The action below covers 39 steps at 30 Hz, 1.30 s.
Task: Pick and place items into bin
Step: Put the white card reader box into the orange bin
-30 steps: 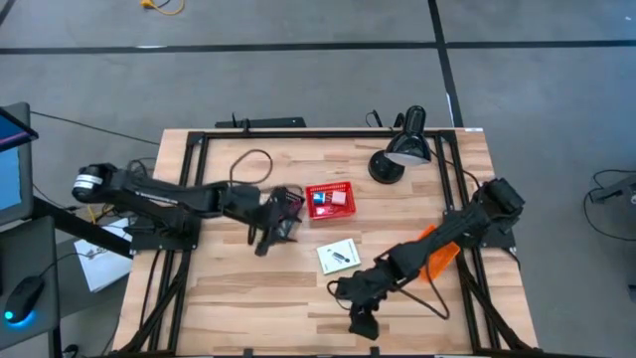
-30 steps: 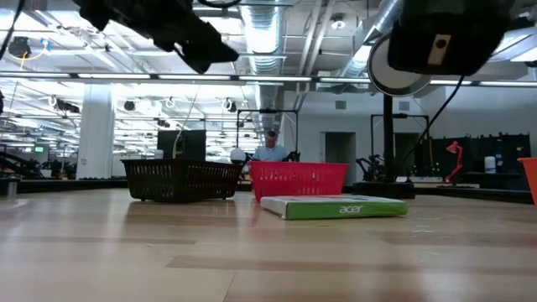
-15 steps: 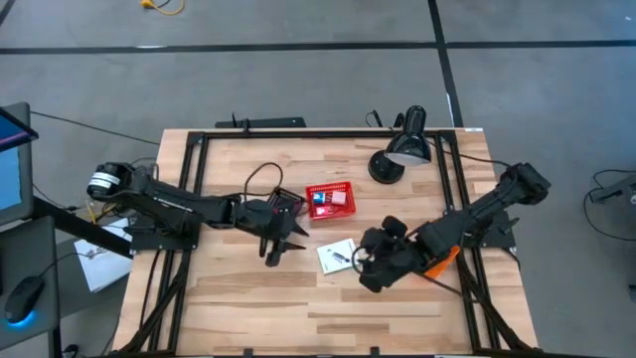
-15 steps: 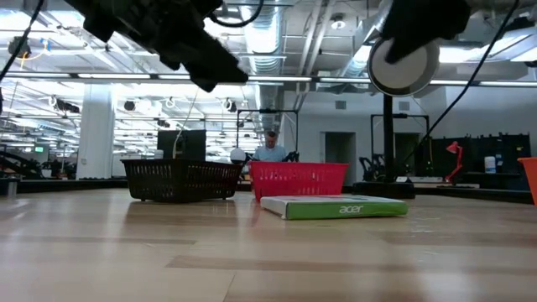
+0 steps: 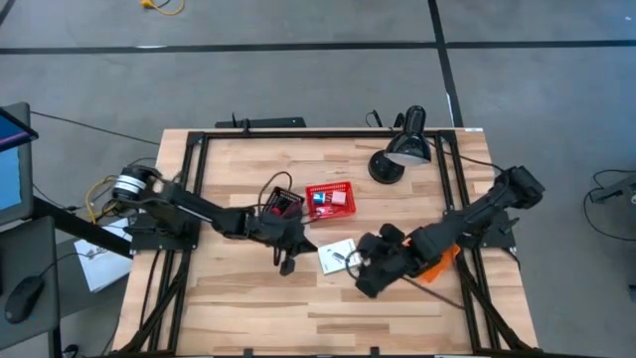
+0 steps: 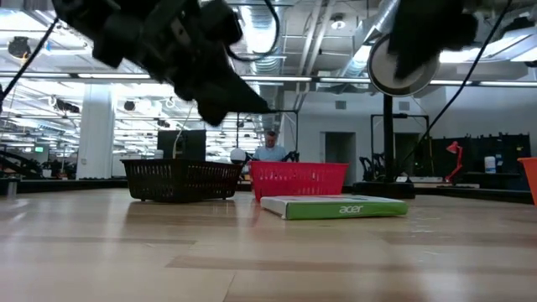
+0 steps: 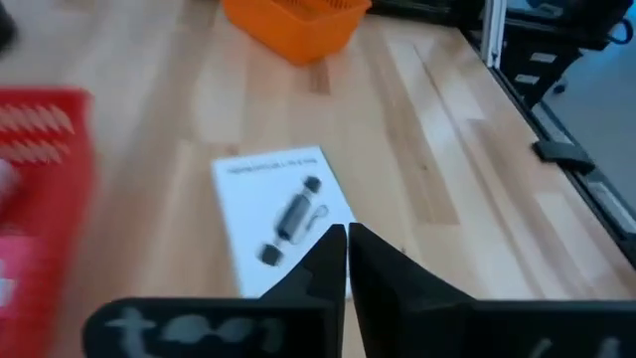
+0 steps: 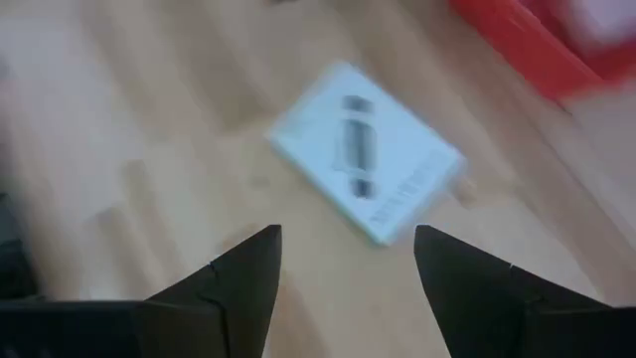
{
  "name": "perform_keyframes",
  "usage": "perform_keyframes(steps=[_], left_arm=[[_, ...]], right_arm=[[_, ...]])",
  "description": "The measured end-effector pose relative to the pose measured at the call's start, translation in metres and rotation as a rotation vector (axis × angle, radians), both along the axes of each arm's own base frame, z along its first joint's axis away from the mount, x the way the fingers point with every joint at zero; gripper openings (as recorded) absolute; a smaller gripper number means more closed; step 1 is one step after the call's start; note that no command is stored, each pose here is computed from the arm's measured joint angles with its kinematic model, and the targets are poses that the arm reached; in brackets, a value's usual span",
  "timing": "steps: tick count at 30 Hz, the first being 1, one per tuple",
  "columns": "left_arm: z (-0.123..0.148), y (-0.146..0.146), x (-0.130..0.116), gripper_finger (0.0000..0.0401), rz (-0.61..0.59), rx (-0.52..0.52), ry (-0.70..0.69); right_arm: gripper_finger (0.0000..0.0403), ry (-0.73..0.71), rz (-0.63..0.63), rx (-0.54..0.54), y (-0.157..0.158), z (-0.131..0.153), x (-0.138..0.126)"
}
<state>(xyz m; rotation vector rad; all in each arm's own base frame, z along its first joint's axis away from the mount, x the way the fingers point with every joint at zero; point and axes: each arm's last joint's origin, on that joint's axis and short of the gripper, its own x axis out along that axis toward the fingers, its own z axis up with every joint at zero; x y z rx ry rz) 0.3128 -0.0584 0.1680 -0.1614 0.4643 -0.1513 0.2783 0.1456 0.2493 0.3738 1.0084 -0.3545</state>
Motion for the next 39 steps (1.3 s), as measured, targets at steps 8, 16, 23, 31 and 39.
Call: perform_keyframes(steps=[8,16,23,31,39], left_arm=[[-0.032,-0.022,0.018,0.0000,0.036,-0.067,0.032],[-0.027,-0.044,0.023,0.0000,0.200,0.035,0.142],[-0.037,-0.057,0.029,0.0000,0.324,0.049,0.219],[-0.052,-0.061,0.049,0.0000,0.306,0.050,0.273],[-0.060,-0.067,0.049,0.0000,0.325,0.065,0.322]], right_arm=[[0.0225,0.184,-0.181,0.056,-0.022,-0.041,0.024],[0.0225,0.320,-0.240,0.075,-0.044,-0.064,0.033],[0.0225,0.249,-0.234,0.142,-0.064,-0.065,0.035],[0.0225,0.109,-0.248,0.259,-0.073,-0.064,0.021],[0.0225,0.094,-0.285,0.310,-0.069,-0.096,0.009]])
